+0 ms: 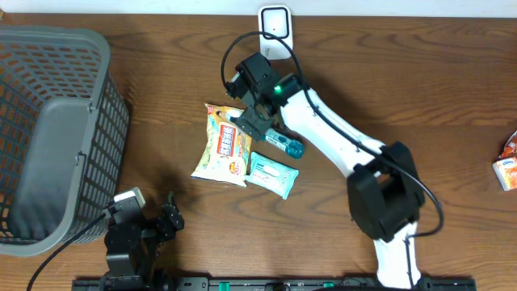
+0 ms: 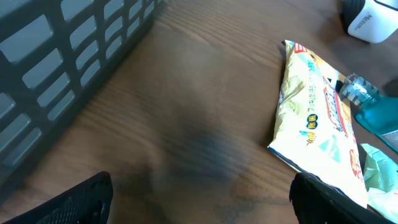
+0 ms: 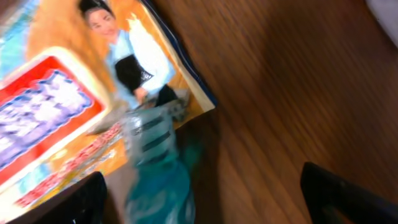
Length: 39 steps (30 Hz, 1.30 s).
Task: Scan the item barcode
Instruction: 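Adjust the teal bottle with the right gripper near the yellow bag, then lift the teal Listerine bottle and hold it to the scanner face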
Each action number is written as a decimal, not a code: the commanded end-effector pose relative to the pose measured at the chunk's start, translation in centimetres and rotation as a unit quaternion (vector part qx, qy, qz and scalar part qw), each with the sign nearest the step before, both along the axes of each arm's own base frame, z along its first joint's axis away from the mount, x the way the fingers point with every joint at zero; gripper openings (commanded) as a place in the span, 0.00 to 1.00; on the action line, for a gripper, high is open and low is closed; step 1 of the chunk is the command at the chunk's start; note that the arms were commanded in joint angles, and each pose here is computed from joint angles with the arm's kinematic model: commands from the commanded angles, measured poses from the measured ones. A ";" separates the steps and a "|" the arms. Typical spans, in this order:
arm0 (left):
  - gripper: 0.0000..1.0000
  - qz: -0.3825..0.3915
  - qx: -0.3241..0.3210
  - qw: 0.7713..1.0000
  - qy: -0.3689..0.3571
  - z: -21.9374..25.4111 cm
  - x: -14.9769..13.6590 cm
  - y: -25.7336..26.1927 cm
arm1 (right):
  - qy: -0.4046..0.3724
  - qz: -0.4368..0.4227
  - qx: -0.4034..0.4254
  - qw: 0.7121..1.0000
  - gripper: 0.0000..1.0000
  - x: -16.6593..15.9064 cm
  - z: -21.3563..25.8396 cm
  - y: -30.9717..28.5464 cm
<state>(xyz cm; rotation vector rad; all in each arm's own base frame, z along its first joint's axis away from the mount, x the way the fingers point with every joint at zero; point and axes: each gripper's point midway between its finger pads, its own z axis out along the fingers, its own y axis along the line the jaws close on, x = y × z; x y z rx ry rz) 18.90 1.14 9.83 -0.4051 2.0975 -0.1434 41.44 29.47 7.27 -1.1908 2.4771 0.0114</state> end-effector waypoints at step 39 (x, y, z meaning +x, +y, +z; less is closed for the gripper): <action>0.91 0.005 0.000 1.000 -0.001 -0.1 0.0 0.1 | 0.116 -0.006 -0.054 0.992 0.01 -1.6 -8.3 -1.3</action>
